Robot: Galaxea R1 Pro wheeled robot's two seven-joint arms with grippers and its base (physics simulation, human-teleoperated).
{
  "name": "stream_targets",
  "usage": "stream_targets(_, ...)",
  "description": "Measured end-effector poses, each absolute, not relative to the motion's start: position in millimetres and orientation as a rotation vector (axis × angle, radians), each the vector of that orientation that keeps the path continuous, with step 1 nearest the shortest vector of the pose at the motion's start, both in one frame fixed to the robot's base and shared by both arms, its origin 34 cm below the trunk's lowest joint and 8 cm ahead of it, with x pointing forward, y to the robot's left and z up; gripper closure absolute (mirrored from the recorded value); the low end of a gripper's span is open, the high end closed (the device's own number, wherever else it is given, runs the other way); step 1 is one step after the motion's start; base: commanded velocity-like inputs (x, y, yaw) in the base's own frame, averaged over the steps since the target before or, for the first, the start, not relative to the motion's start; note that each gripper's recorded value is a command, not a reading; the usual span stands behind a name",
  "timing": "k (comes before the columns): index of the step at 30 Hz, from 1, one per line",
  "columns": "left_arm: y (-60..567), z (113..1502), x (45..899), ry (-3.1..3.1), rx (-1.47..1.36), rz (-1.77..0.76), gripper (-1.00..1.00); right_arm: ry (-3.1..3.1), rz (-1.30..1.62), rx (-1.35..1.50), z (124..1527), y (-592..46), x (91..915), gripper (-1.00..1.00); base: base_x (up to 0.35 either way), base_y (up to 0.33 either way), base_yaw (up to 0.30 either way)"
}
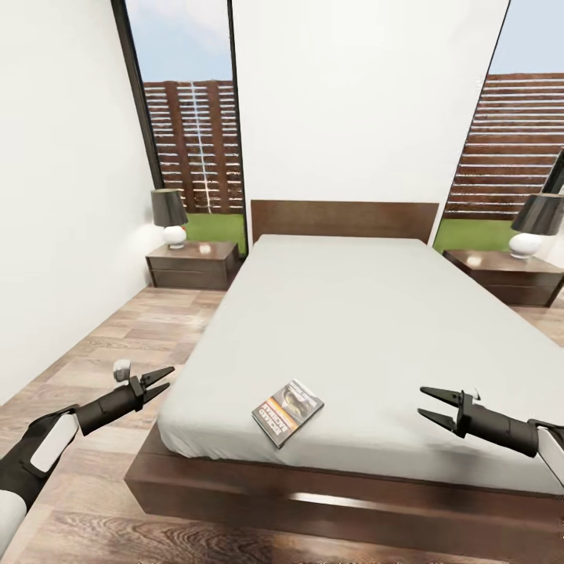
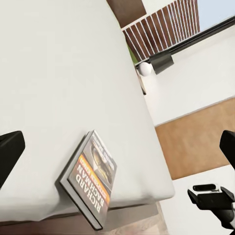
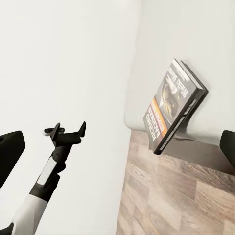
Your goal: In the bedroom, move the book from the bed onto either nightstand, and place the two sandals side by side next to the bed.
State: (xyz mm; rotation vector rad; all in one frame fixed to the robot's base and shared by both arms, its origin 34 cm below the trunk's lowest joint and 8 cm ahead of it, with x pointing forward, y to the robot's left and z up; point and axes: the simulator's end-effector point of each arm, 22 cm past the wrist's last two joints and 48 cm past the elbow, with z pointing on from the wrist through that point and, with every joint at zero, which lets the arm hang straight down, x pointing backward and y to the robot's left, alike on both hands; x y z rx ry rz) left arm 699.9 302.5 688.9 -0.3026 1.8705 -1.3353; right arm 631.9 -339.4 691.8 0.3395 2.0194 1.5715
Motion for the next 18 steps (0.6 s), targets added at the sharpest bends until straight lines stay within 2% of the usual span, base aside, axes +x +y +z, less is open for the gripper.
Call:
stream_targets(10, 302.8, 687.7, 700.1, 1.875, -0.304, -1.329, -1.00, 2.020, 1.562, 0.364, 684.3, -343.9, 630.9, -1.00, -0.009, 0.000, 0.000)
stream_targets(18, 302.6, 688.1, 700.1, 1.873, -0.304, -1.331, -1.00, 1.941, 1.343, 0.291, 655.2, -373.4, 636.1, -1.00, 0.000, 0.000, 0.000)
